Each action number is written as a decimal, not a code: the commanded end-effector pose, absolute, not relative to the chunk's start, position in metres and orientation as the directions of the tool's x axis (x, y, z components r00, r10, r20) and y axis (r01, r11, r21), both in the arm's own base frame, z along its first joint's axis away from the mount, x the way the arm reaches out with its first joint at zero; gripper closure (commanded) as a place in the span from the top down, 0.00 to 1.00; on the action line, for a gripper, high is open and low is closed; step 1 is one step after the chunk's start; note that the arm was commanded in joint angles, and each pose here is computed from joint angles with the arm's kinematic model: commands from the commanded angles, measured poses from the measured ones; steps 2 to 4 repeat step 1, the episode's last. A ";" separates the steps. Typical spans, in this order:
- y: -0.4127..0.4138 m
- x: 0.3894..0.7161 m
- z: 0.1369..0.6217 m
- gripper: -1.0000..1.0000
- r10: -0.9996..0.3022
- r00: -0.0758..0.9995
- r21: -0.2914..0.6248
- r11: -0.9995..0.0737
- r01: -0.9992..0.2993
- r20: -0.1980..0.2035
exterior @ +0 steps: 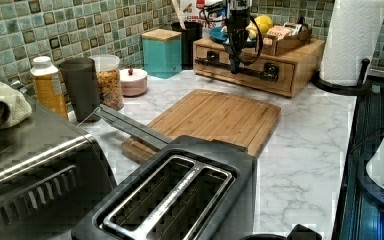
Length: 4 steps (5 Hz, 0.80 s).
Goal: Close the drawer.
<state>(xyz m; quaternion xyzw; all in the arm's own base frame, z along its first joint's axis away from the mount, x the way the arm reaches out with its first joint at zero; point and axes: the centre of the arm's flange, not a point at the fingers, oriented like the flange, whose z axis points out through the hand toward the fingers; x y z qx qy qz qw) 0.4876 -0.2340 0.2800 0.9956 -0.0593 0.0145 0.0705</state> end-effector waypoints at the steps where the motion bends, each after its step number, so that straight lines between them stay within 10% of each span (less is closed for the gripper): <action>1: -0.353 0.455 0.371 0.00 -0.329 0.911 0.203 -0.902 -0.381 0.246; 4: -0.353 0.455 0.371 0.00 -0.329 0.911 0.203 -0.902 -0.381 0.246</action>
